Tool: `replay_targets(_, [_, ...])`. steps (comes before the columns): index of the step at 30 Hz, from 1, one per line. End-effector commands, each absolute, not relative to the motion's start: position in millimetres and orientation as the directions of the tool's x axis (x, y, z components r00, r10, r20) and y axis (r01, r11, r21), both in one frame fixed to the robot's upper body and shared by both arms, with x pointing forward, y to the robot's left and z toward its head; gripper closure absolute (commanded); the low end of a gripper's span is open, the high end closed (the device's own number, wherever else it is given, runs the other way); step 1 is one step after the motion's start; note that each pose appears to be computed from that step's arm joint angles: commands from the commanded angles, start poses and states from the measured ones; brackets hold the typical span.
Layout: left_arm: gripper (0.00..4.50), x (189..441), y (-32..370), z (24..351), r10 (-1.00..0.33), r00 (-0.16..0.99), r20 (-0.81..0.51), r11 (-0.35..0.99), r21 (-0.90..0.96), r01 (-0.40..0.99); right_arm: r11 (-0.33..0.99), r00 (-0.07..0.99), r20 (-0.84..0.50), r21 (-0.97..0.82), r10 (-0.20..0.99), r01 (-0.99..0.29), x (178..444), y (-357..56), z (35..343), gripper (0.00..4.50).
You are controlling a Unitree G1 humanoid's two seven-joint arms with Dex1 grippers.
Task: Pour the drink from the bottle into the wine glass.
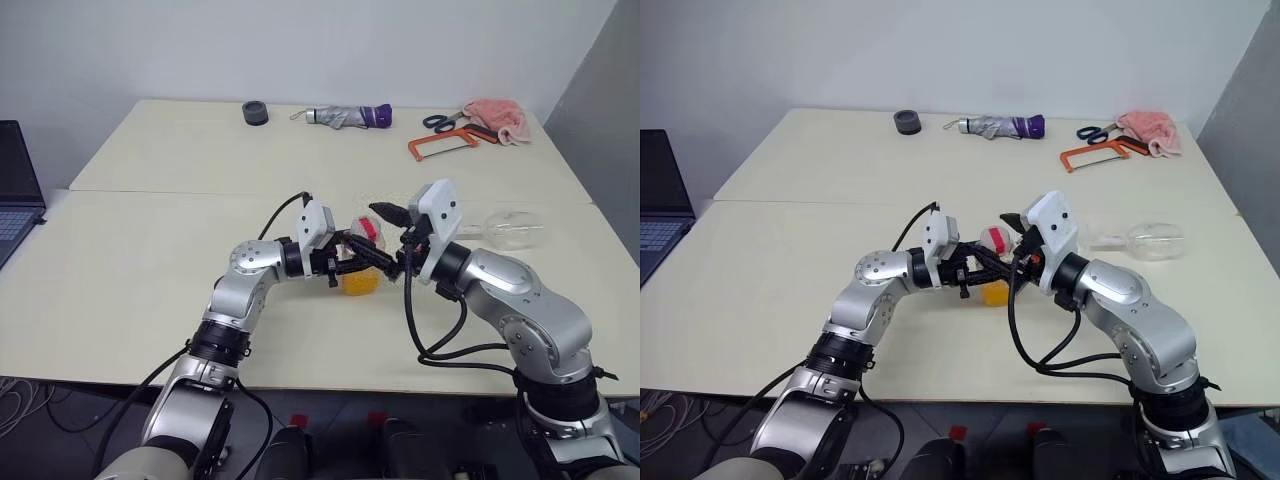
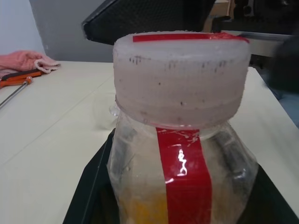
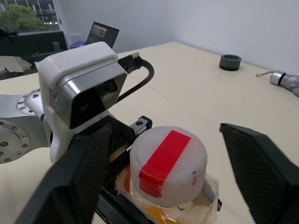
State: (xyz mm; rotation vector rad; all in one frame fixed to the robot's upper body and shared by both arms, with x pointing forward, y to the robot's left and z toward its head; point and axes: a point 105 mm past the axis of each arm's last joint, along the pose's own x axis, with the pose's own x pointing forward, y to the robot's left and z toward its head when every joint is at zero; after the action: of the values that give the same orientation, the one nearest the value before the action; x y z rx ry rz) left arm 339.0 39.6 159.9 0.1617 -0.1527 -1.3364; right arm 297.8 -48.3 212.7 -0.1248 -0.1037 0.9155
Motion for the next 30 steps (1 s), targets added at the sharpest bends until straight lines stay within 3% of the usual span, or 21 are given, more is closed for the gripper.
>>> replay_targets(1, [2.69,334.3,39.3,184.2,-0.979,0.19,0.08,0.204,0.249,0.947,0.528,0.526,0.061,-0.17,0.848,-0.832,287.7,-39.7,221.8,2.02])
replay_targets(3, [2.69,333.6,38.7,185.8,-0.98,0.18,0.08,0.194,0.249,0.949,0.497,0.496,0.052,-0.18,0.867,-0.849,285.1,-37.8,221.5,2.67])
replay_targets(5, [2.69,332.9,38.0,190.0,-0.982,0.166,0.088,0.182,0.244,0.953,0.452,0.455,0.035,-0.199,0.89,-0.87,282.9,-35.6,221.3,2.67])
replay_targets(9, [2.7,322.1,37.9,195.2,-0.999,0.048,0.026,0.053,0.25,0.967,0.17,0.205,-0.077,-0.325,0.976,-0.93,277.2,-40.6,224.0,2.67])
replay_targets(13, [2.7,317.4,41.2,194.6,-0.999,-0.017,-0.037,-0.026,0.256,0.966,0.069,0.139,-0.183,-0.344,0.973,-0.936,288.7,-56.9,225.4,2.67])
replay_targets(17, [2.7,322.5,42.6,196.5,-1.0,0.014,-0.021,0.009,0.252,0.968,0.093,0.168,-0.204,-0.332,0.965,-0.939,289.0,-67.4,222.1,2.67])
replay_targets(19, [2.7,324.9,41.9,197.8,-0.999,0.04,0.007,0.041,0.237,0.971,0.206,0.264,-0.118,-0.359,0.957,-0.91,294.5,-70.9,229.7,2.67])
replay_targets(25, [2.7,330.5,38.2,197.4,-0.995,0.093,0.044,0.1,0.224,0.969,0.445,0.424,0.134,-0.319,0.895,-0.837,276.7,-72.4,259.0,0.55])
replay_targets(28, [2.7,334.7,36.7,197.9,-0.993,0.112,0.049,0.12,0.228,0.966,0.476,0.453,0.145,-0.26,0.88,-0.84,262.0,-64.3,253.5,0.54])
replay_targets(30, [2.7,338.0,34.6,197.7,-0.992,0.119,0.045,0.126,0.236,0.963,0.558,0.539,0.145,-0.225,0.83,-0.799,265.2,-58.6,243.9,0.54])
